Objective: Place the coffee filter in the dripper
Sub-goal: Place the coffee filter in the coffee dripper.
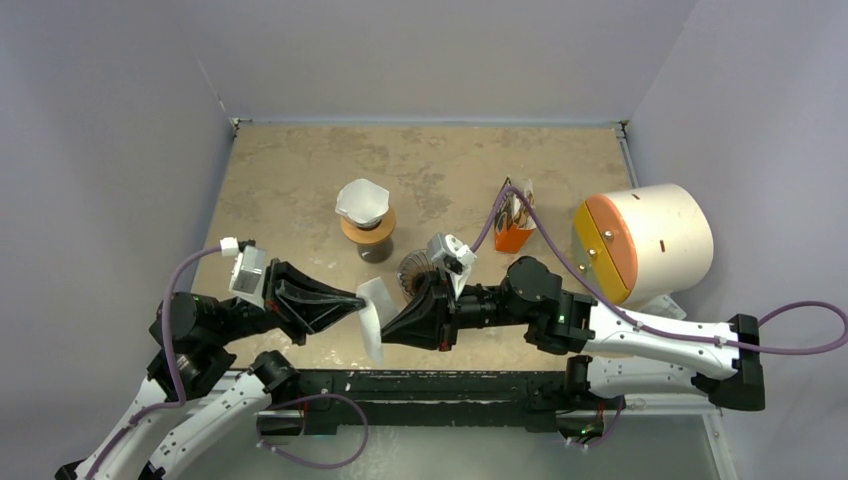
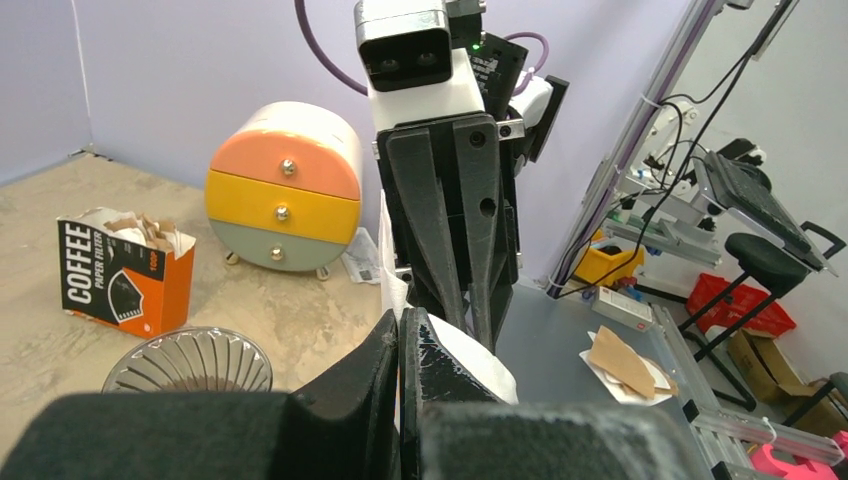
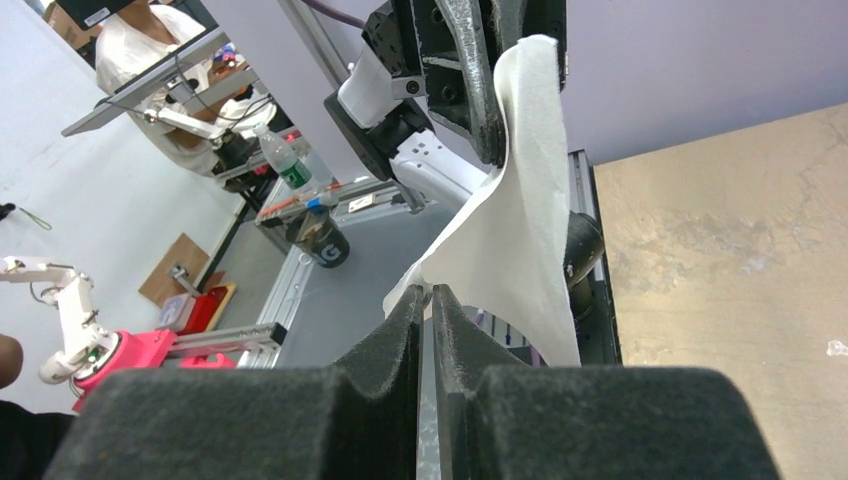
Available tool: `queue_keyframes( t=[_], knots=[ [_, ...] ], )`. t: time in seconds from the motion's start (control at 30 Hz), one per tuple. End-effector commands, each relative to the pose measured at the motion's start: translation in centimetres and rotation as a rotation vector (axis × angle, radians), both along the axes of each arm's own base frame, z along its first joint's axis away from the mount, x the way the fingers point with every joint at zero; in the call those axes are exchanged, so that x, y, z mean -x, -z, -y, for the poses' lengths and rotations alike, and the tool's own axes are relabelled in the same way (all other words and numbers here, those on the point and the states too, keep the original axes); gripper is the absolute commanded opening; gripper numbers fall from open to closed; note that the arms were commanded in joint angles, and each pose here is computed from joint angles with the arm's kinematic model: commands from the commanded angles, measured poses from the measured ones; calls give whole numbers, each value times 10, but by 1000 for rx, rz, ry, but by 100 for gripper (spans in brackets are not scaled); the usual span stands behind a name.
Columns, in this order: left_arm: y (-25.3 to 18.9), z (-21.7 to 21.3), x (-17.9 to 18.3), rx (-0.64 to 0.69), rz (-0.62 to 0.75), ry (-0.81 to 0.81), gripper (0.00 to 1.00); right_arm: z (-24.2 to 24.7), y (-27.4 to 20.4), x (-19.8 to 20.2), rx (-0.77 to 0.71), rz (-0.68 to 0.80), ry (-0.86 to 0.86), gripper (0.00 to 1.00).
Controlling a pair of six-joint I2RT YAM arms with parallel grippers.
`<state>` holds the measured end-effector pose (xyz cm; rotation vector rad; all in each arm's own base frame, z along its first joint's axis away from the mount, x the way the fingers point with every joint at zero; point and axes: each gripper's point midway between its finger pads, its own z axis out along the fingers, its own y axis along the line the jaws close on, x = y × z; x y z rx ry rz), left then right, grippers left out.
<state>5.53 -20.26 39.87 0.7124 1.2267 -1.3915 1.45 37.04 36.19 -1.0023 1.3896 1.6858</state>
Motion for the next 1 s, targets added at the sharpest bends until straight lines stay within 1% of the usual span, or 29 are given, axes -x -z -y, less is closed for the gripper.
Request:
queue_keyframes(
  t=[0.0, 0.3, 0.97],
  knots=[
    [-10, -7, -3, 22, 38, -51, 0, 4, -21, 2, -54, 26, 3, 9],
    [-10, -8, -5, 22, 37, -66, 0, 3, -20, 0, -49, 17, 17, 14],
    [-2, -8, -7, -8, 38, -78, 0, -3, -22, -5, -45, 8, 42, 15]
  ],
)
